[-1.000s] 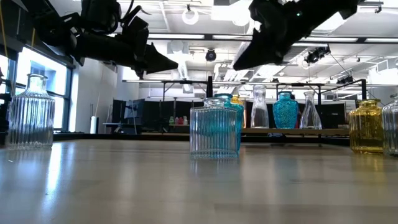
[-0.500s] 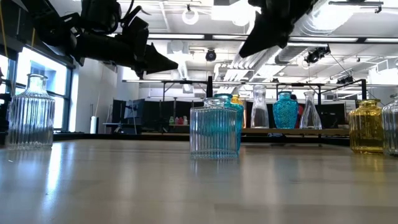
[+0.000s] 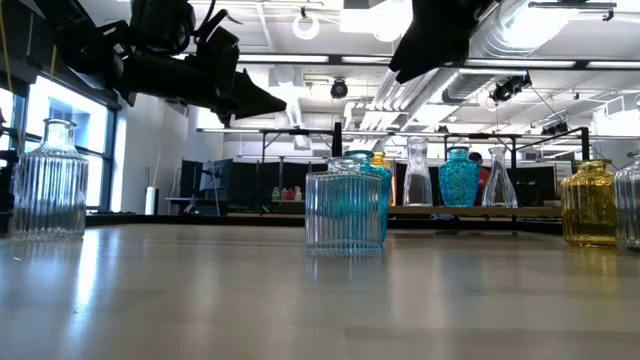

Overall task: Sort vases onto shelf
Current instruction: Put the bottom yellow vase on the shelf aligned with the other yellow vase

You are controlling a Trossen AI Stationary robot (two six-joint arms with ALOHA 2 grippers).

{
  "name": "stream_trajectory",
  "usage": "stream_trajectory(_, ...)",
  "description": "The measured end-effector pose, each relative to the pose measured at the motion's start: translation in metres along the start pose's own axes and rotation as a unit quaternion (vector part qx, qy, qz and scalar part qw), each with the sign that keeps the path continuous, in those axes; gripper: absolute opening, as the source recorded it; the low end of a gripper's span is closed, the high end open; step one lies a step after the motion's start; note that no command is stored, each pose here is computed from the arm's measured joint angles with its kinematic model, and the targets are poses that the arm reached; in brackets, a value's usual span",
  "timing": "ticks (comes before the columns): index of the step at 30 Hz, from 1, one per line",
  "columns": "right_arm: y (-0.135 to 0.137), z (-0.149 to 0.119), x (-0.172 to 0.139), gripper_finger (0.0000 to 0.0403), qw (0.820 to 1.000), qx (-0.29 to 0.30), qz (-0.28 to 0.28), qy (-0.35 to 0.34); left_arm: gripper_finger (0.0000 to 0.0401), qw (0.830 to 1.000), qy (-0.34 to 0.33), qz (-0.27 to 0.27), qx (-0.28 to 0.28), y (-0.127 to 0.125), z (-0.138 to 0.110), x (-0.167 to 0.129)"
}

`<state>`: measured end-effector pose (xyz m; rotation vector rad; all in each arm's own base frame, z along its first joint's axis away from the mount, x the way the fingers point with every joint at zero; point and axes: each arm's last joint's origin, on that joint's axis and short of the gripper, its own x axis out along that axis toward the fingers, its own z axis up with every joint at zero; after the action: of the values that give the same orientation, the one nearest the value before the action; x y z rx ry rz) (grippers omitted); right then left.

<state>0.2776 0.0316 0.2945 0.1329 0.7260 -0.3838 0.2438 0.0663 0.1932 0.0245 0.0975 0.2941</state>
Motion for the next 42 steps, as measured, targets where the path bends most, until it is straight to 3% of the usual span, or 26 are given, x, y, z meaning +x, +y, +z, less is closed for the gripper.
stream_trajectory(7, 0.008, -0.003, 0.009, 0.0249, 1.0, -0.006, 0.011, 0.012, 0.0, 1.0, 0.0, 0.0, 0.0, 0.0, 0.0, 0.0)
stream_trajectory(14, 0.015, -0.019, 0.008, 0.026, 0.992, 0.046, 0.048, 0.108, 0.0, 1.0, 0.0, 0.0, 0.0, 0.0, 0.0, 0.0)
stream_trajectory(21, 0.006, -0.038, -0.024, 0.026, 0.955, 0.115, -0.049, 0.268, 0.0, 1.0, 0.005, -0.001, 0.001, 0.0, -0.001, 0.0)
stream_trajectory(27, 0.03, -0.053, -0.048, 0.026, 0.9, 0.212, -0.014, 0.38, 0.0, 1.0, 0.006, -0.001, 0.001, 0.0, -0.001, 0.0)
stream_trajectory(32, 0.07, -0.076, -0.072, 0.026, 0.887, 0.246, 0.034, 0.388, 0.0, 1.0, 0.008, -0.001, 0.001, 0.0, -0.002, 0.0)
stream_trajectory(38, 0.096, -0.112, -0.097, 0.0259, 0.863, 0.307, -0.01, 0.402, 0.0, 1.0, 0.009, -0.001, 0.001, 0.0, -0.002, 0.0)
stream_trajectory(42, 0.11, -0.127, -0.101, 0.0259, 0.866, 0.311, -0.025, 0.39, 0.0, 1.0, 0.009, -0.001, 0.0, 0.0, -0.002, 0.0)
